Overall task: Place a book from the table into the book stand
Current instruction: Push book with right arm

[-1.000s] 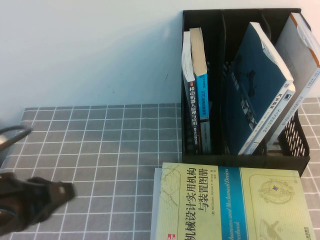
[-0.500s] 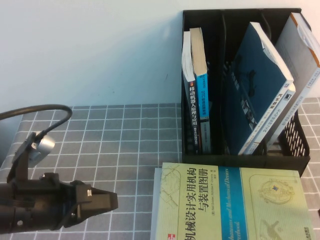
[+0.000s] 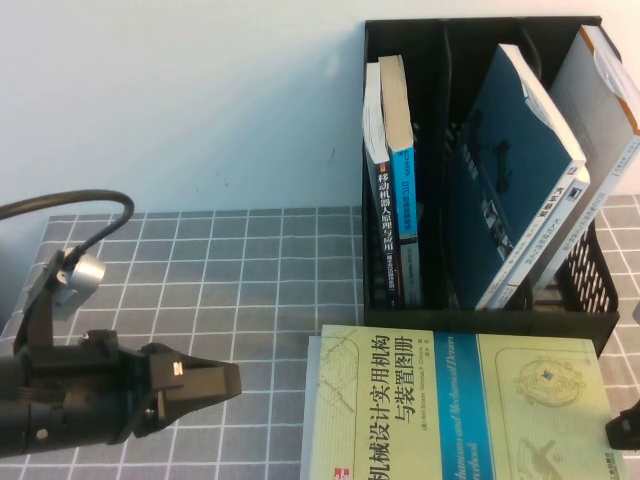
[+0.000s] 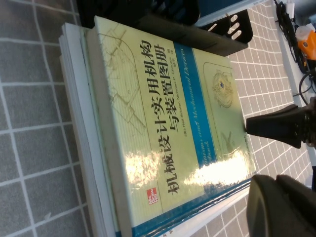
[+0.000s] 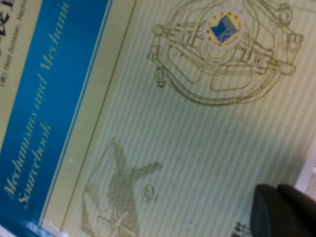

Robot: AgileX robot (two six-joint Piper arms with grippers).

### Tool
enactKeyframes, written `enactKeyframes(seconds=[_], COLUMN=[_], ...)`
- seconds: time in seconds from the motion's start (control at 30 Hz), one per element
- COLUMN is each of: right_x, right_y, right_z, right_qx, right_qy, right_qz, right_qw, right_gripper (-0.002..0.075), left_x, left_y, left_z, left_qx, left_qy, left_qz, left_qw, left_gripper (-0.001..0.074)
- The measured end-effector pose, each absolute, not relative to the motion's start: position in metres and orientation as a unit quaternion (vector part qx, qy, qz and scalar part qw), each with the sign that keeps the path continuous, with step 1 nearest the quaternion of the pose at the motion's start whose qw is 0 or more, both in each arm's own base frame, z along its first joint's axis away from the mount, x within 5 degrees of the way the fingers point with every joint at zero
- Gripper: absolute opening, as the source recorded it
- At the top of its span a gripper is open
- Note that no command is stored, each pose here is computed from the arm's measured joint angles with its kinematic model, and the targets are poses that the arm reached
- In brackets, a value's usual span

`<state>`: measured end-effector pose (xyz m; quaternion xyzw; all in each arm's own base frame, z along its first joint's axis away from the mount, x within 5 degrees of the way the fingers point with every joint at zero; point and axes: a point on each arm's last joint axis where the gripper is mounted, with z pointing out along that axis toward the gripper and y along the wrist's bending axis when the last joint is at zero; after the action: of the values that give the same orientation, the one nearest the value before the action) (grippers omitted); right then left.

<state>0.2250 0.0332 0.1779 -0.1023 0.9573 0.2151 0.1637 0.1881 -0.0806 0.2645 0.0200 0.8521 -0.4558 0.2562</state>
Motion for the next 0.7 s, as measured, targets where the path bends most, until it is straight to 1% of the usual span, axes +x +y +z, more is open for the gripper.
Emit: enactKeyframes(seconds=[0.17,0.4,0.7], right_x=[0.2271,0.233,0.2296], right_y=[0.0323,0.0284,0.0273], right_z=[0.1787,0.1806,0.1789], right_qx=[-0.095,-0.085,-0.103], right_qy=[0.957,0.957,0.961], right_qz=[0.211,0.187,0.179], right_qw=[0.175,0.205,0.187], right_gripper=[-0.0003,-0.0003,-0.0003], left_x=[0.1881,0.1881,0.1884], left_y=[-0.0806,-0.0806,-0.0802], left_z=[0.2645,0.2645,0.264], left_qx=[0.022,0.023,0.023], left_qy=[0.852,0.852,0.854], left_qz=[-0.455,-0.455,-0.451], left_qw=[0.257,0.258,0.259], left_gripper=[-0.0004,-0.0004,-0.0004])
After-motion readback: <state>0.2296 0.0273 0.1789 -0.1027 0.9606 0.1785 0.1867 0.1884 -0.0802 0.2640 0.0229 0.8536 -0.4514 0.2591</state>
